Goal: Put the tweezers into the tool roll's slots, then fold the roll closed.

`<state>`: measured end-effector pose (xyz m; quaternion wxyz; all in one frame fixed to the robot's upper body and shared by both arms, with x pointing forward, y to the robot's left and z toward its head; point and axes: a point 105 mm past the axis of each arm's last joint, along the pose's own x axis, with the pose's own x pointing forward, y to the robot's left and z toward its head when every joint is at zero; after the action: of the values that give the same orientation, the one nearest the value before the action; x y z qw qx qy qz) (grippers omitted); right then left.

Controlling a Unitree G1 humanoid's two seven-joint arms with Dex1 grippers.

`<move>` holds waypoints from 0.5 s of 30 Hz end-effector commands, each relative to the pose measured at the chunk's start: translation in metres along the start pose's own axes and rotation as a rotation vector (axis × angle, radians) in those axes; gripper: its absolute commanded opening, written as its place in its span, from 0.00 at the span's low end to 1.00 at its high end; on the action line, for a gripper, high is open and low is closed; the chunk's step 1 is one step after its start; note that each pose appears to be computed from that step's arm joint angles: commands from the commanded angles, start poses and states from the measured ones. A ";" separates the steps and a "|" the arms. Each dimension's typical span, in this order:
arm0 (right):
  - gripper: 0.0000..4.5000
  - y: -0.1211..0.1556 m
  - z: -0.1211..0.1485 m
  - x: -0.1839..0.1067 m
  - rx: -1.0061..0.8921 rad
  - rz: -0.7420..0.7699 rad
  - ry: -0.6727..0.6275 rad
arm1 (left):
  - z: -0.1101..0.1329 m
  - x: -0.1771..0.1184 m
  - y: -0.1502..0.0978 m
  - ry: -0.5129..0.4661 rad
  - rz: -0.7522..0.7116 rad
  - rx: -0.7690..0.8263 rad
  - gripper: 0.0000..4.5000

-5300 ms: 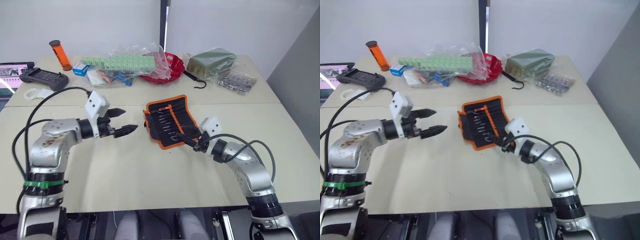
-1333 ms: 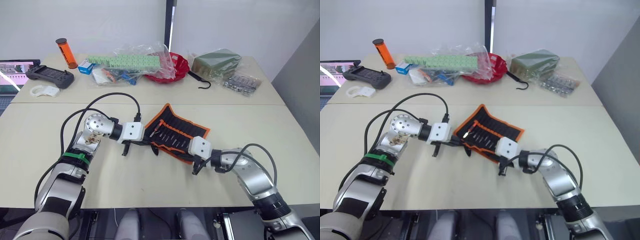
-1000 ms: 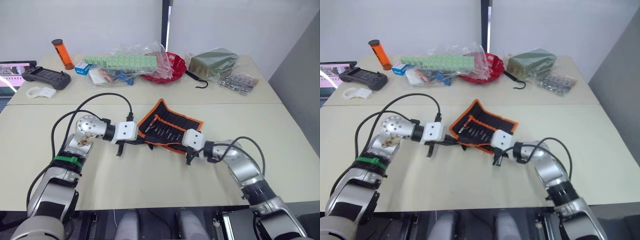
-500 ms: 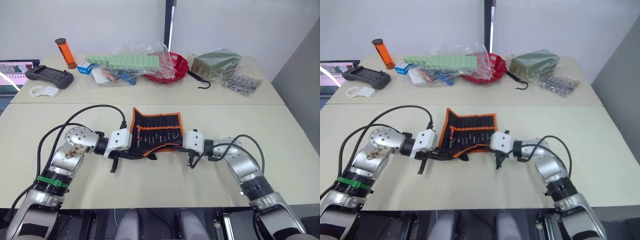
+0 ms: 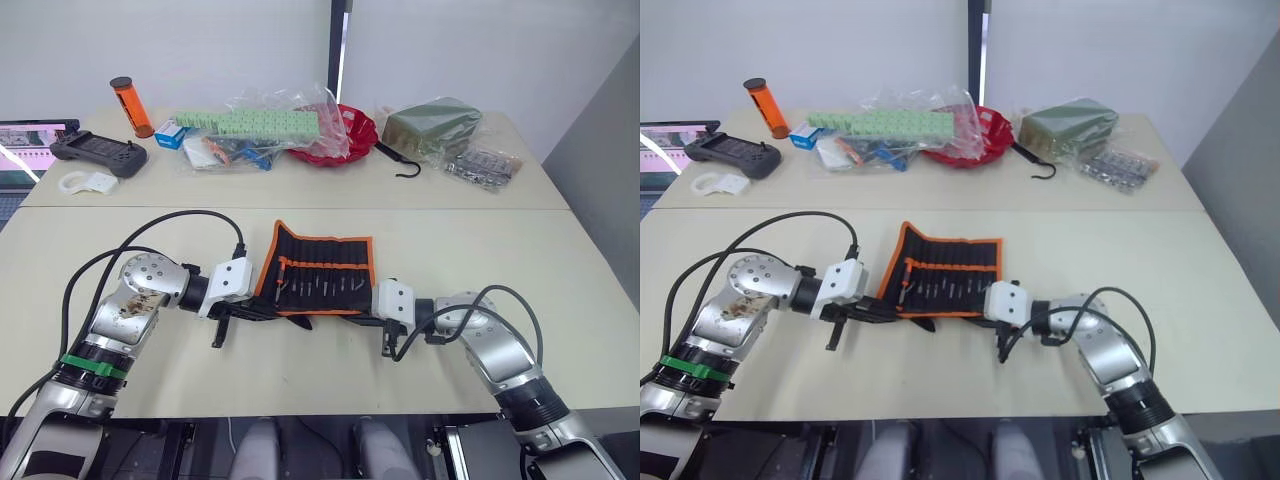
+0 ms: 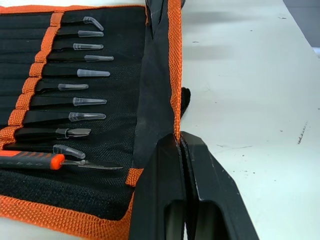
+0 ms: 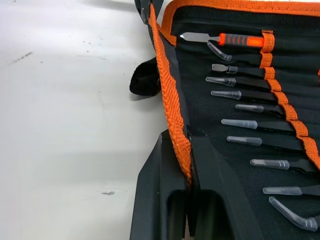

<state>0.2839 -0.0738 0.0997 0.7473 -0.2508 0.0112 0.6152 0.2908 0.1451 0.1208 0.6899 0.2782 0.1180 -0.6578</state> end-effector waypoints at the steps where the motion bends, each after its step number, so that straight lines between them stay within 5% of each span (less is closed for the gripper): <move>1: 0.01 -0.007 0.010 -0.012 0.008 -0.026 -0.026 | 0.000 -0.015 0.008 0.022 0.055 0.024 0.00; 10: 0.01 -0.007 0.009 -0.021 0.100 -0.021 -0.033 | -0.001 -0.014 0.014 0.026 0.077 0.034 0.00; 15: 0.35 -0.008 0.007 -0.018 0.021 -0.039 0.009 | 0.001 -0.009 0.014 0.015 0.065 0.044 0.00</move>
<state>0.2846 -0.0891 0.1071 0.7628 -0.2294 0.0384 0.6033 0.3006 0.1526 0.1201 0.7019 0.2901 0.1168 -0.6399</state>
